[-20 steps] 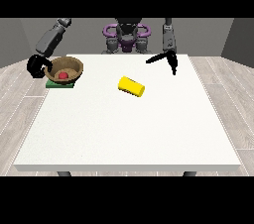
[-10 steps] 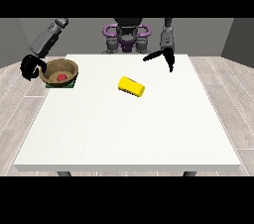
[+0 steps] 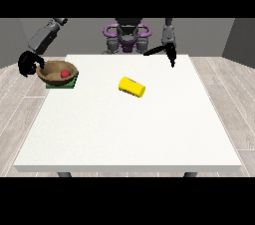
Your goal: Pick the cup and pour the ball into the bowl, then pick the bowl and place it on the pad
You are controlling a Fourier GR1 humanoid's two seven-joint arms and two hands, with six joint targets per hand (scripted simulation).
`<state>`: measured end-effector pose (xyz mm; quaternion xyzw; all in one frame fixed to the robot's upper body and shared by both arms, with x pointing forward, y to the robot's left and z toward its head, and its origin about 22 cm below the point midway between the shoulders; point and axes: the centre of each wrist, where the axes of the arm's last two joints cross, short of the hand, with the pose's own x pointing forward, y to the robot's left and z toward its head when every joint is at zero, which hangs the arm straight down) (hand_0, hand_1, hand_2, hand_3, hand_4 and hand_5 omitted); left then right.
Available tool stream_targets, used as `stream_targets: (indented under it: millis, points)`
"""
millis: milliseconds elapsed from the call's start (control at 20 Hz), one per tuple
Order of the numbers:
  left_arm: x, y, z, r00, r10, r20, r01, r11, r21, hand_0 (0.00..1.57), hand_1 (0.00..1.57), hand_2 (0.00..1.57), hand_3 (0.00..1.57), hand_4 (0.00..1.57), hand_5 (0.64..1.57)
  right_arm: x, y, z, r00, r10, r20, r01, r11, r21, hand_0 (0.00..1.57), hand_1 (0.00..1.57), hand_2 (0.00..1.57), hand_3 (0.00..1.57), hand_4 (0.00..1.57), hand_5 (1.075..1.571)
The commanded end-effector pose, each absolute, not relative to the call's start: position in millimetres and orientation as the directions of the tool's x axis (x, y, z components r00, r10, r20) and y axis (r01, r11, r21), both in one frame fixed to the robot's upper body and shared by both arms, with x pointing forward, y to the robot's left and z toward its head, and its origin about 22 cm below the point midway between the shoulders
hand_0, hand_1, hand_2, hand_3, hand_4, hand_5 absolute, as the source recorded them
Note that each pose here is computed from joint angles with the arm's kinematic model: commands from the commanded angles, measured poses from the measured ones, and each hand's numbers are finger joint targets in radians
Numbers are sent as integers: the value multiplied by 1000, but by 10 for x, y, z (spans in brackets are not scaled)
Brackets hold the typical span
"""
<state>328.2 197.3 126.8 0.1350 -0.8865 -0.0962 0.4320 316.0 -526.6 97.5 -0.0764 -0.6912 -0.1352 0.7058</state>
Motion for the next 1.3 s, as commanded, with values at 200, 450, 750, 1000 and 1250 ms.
stream_targets:
  millis: [200, 450, 750, 1000, 1250]
  points:
    - [3200, 1893, 1372, -599, -312, 738, -152, 948, 278, 0, 0, 0, 0, 0, 1565, 3185, -5138, 778, 85, 26, 996, 276, 960, -49, 1571, 1571, 1571, 1114, 686, 1565]
    - [3138, 1889, 1522, -646, -305, 700, -158, 950, 267, 0, 0, 0, 0, 0, 1565, 3050, -5452, 1191, 106, 89, 990, 404, 906, -125, 1103, 1103, 1045, 872, 0, 1539]
    - [2953, 1999, 1442, -651, -301, 697, -153, 951, 267, 0, 0, 0, 0, 0, 1565, 2938, -5613, 1396, 103, 132, 986, 454, 876, -164, 0, 0, 405, 238, 0, 1487]
    - [2996, 1988, 1450, -621, -315, 718, -172, 948, 267, 0, 0, 0, 0, 0, 1568, 3054, -5537, 1476, 115, 120, 986, 427, 890, -158, 0, 0, 326, 275, 0, 1492]
    - [2972, 2059, 1309, -559, -313, 768, -160, 949, 270, 0, 0, 0, 0, 0, 1569, 2886, -5760, 1937, 54, 110, 992, 358, 926, -122, 0, 0, 269, 257, 0, 1501]
